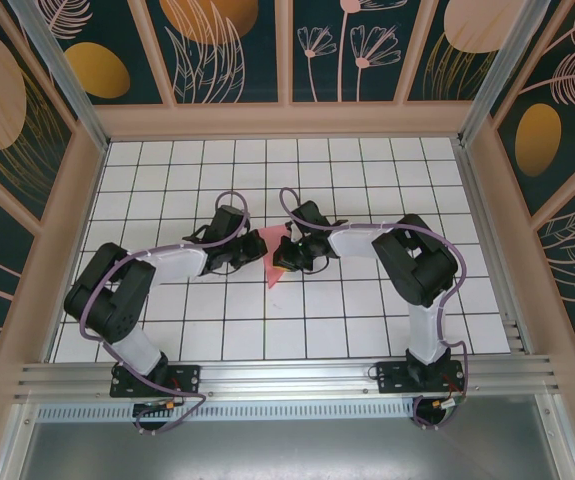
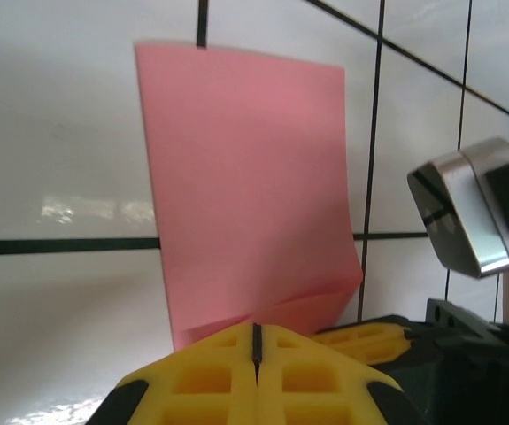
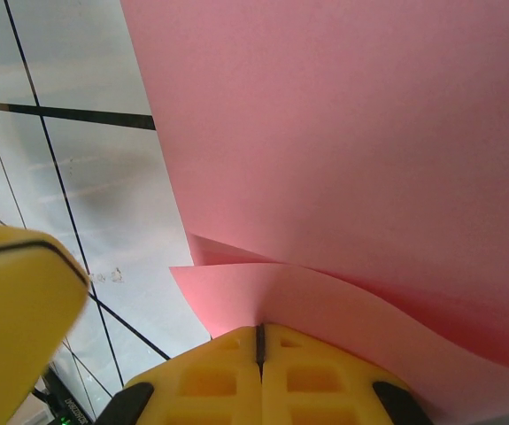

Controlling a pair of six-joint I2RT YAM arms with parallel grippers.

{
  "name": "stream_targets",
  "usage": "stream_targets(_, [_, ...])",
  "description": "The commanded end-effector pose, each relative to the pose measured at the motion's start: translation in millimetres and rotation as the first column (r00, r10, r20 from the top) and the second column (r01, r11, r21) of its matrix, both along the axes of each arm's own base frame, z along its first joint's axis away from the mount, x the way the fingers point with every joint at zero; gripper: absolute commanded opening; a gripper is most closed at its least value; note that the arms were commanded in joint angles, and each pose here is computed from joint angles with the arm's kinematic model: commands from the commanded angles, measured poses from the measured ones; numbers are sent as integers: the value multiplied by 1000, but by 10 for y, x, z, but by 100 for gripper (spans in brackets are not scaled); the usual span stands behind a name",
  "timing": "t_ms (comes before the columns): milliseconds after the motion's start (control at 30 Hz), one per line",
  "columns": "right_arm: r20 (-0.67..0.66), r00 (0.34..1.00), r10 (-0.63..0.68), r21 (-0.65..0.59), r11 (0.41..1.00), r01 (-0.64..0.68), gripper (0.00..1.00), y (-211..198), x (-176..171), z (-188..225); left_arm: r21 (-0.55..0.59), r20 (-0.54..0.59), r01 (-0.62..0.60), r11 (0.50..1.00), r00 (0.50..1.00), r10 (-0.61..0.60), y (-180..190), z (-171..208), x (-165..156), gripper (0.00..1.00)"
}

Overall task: Fold a paper plane with a square sheet of paper (pick it up from the middle)
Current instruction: Third fold the triangle at the center of the table.

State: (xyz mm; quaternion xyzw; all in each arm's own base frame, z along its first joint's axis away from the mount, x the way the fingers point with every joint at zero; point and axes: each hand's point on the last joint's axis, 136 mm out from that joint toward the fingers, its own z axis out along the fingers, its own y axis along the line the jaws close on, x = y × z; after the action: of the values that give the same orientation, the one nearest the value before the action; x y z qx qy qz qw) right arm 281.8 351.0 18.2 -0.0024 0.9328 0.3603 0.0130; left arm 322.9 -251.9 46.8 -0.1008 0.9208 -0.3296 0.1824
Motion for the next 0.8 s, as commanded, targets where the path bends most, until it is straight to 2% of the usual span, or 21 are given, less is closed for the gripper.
stream_targets(0, [-28, 1000, -4, -71, 997, 2, 4, -134, -81, -222, -14, -30, 43, 999, 999, -44, -99, -110, -102, 6])
stream_targets(467, [-15, 1000, -8, -54, 999, 7, 3, -118, -55, -153, 92, -115, 23, 995, 993, -12, -51, -456, -175, 1])
stream_targets(767, [93, 995, 27, 101, 994, -37, 5, 28, 15, 291, 122, -139, 27, 992, 990, -10, 49, -587, -329, 1])
